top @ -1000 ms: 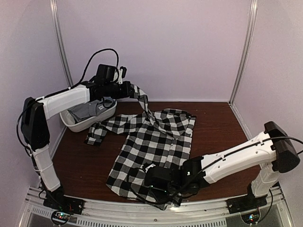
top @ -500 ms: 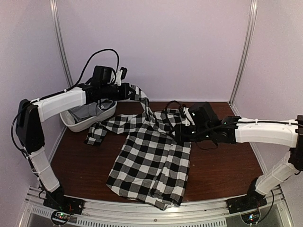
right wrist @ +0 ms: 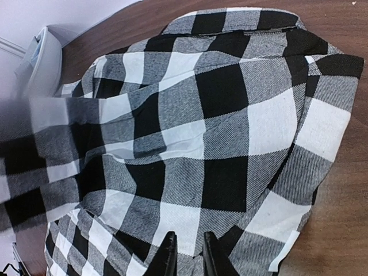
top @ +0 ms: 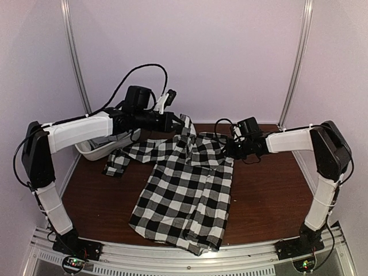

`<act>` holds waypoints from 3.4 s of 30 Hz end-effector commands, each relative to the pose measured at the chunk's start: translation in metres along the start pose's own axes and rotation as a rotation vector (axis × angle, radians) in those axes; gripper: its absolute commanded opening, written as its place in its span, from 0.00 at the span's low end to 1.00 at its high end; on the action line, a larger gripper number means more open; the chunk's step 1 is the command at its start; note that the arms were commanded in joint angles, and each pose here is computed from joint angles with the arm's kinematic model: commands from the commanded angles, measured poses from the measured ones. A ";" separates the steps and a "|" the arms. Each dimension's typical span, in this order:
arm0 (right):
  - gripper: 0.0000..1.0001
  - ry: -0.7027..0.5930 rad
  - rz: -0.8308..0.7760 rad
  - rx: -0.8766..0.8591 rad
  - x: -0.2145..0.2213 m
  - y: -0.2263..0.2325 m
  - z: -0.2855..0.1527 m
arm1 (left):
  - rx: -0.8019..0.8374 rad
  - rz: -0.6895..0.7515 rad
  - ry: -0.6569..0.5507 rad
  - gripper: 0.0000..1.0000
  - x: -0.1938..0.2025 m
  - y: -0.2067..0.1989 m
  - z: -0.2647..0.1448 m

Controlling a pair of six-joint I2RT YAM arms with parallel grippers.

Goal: Fold and stack the long sleeve shirts
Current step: Fold the sleeve of the 1/3-folded shirt, then move the 1/3-folded shirt to the center of the board.

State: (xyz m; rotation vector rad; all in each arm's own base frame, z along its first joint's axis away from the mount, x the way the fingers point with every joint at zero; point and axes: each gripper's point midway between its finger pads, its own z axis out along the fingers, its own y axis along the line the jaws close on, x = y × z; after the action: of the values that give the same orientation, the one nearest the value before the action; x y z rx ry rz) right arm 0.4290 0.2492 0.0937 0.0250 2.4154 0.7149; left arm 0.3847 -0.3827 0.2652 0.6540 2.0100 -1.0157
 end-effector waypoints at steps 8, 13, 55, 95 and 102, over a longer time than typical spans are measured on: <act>0.16 -0.019 0.074 -0.042 -0.052 -0.034 0.046 | 0.239 0.145 0.145 0.00 0.068 -0.090 0.023; 0.14 0.005 0.102 -0.015 -0.054 -0.056 0.061 | 0.275 0.138 0.261 0.00 0.117 -0.101 0.024; 0.22 0.062 -0.026 -0.202 0.049 0.062 -0.016 | -0.173 -0.180 0.376 0.55 0.211 -0.011 0.001; 0.22 0.081 0.072 0.087 -0.003 -0.096 0.022 | -0.365 -0.271 0.534 0.45 0.298 -0.004 -0.003; 0.28 0.033 0.006 0.096 -0.008 -0.068 -0.018 | -0.370 -0.265 0.491 0.46 0.277 -0.009 -0.004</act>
State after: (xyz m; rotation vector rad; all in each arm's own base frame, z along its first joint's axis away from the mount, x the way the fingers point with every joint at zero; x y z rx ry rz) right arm 0.4507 0.1815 0.0445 0.1140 2.5162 0.6773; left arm 0.2128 -0.3531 0.0280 0.5015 2.7100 -0.6193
